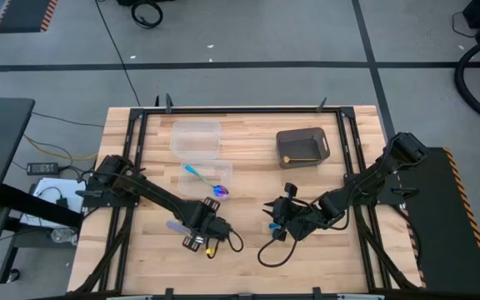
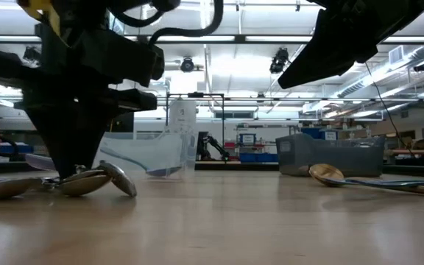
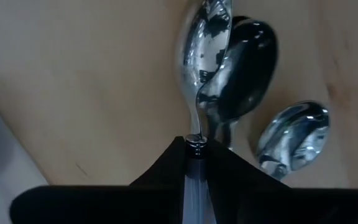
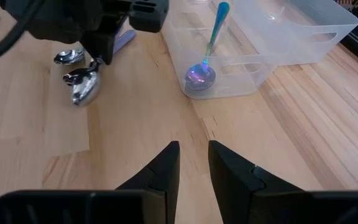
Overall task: Sort silverware by color (type)
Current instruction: Put the purple spoon into the top transparent bin
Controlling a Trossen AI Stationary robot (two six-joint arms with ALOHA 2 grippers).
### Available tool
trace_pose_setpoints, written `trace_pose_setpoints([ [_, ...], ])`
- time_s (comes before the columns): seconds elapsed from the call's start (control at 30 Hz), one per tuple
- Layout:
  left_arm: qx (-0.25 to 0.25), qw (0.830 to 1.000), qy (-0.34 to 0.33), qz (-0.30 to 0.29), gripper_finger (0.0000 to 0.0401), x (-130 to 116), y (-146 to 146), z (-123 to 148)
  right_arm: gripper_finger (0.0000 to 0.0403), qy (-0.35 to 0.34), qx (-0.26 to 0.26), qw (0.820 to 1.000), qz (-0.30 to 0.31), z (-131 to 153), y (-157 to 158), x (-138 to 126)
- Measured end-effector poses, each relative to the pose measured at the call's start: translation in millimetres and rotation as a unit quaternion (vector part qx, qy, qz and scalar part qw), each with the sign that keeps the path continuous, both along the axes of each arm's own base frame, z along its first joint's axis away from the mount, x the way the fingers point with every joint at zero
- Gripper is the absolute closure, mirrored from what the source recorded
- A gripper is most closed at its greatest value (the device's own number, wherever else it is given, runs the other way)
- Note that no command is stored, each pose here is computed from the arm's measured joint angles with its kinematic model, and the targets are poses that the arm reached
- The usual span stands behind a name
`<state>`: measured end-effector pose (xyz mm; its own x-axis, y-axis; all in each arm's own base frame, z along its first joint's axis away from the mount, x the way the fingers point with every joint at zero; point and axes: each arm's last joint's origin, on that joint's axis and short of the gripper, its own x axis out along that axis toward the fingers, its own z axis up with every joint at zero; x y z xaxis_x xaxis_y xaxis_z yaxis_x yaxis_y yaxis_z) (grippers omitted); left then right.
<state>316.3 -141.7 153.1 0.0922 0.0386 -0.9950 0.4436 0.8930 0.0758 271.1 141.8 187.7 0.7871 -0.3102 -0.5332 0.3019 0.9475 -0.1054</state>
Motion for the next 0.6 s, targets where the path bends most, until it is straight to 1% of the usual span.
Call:
trace_pose_setpoints([
  [0.17, 0.004, 1.0, 0.003, -0.008, 0.0354, -0.1, 2.0, 0.5, 0.0308, 0.0, 0.0, 1.0, 0.0, 0.0, 0.0, 0.0],
  [0.27, 0.009, 1.0, 0.002, -0.003, 0.0355, -1.5, 6.6, 6.7, 0.0308, 0.0, 0.0, 1.0, 0.0, 0.0, 0.0, 0.0],
  [0.47, 0.015, 0.999, -0.043, 0.018, 0.0357, -4.4, 21.0, 36.3, 0.0308, -0.001, 0.0, 1.0, 0.0, 0.1, 0.1, 0.2],
  [0.6, 0.03, 0.997, -0.064, 0.031, 0.0357, -11.3, 32.7, 57.5, 0.0308, -0.002, 0.001, 1.0, 0.0, 0.2, 0.1, 0.2],
])
